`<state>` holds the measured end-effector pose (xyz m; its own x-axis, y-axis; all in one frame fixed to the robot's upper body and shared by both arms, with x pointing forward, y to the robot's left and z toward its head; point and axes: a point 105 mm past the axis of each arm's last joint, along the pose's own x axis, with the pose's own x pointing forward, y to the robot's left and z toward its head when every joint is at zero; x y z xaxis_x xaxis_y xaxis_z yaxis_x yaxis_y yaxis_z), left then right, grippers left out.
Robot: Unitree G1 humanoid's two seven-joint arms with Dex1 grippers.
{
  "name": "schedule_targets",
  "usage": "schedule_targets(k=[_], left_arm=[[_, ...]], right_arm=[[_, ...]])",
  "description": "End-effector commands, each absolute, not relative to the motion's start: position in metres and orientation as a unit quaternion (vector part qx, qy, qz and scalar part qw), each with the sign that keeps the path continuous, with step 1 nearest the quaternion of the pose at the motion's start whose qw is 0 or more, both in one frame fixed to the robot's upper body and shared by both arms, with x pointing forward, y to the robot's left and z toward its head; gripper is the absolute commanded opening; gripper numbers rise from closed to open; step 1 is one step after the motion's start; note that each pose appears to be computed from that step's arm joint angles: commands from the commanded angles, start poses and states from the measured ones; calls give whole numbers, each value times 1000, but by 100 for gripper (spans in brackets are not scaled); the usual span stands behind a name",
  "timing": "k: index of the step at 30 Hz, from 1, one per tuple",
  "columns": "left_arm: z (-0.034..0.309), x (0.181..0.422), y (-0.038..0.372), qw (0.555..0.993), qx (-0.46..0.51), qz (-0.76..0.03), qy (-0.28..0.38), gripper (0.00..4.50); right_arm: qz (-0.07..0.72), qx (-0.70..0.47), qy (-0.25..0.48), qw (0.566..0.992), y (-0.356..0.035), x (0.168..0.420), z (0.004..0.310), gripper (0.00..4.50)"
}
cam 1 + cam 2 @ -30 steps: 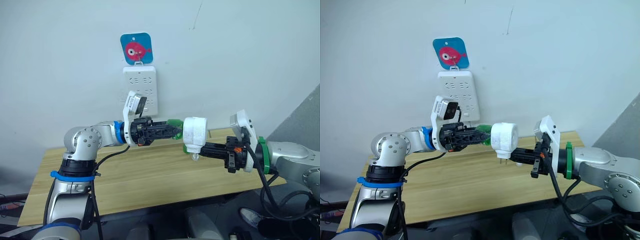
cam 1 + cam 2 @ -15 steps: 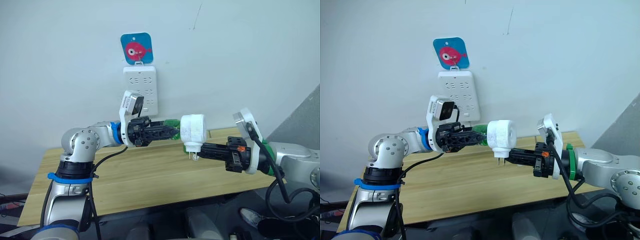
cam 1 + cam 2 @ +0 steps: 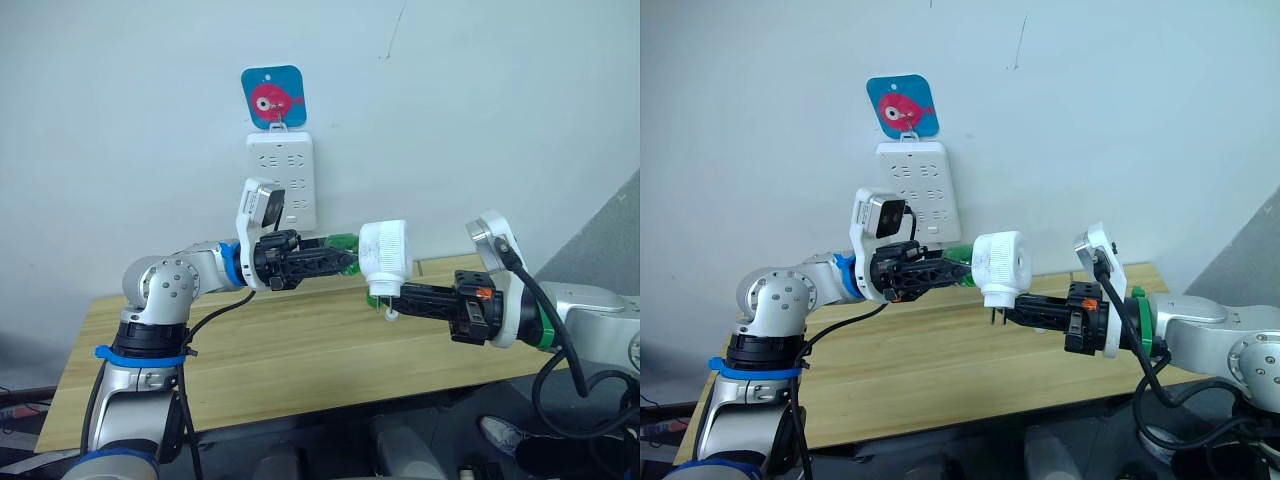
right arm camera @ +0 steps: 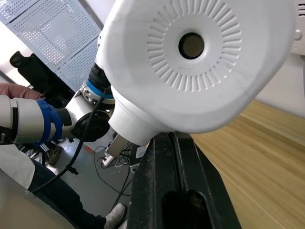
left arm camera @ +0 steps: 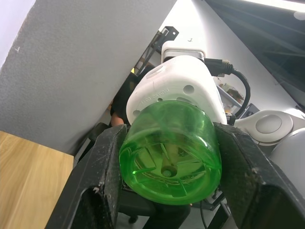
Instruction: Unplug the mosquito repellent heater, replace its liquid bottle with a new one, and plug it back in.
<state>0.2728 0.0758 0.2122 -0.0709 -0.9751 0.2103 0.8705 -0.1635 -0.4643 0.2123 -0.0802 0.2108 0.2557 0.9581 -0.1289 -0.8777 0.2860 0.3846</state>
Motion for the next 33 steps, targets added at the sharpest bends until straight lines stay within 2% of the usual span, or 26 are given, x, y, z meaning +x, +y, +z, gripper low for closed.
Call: schedule_targets(k=[1,15,20,24,27,30,33], left_arm=[[198,279,72,664,-219,-701,139,240],[199,279,69,668,-220,-697,135,240],[207,283,68,665,-246,-691,138,240],[210,285,72,657,-271,-686,154,240],[209,287,77,653,-284,-682,168,240],[208,286,82,641,-301,-680,190,240],[205,284,85,631,-309,-680,209,240]], right_arm=[[633,131,112,755,-71,198,241,0],[634,154,112,749,-68,196,247,0],[627,80,139,762,-71,195,228,0],[601,9,148,786,-82,200,210,89],[583,-47,151,797,-95,203,199,192],[559,-150,147,802,-113,207,185,309],[534,-241,112,802,-128,215,180,418]])
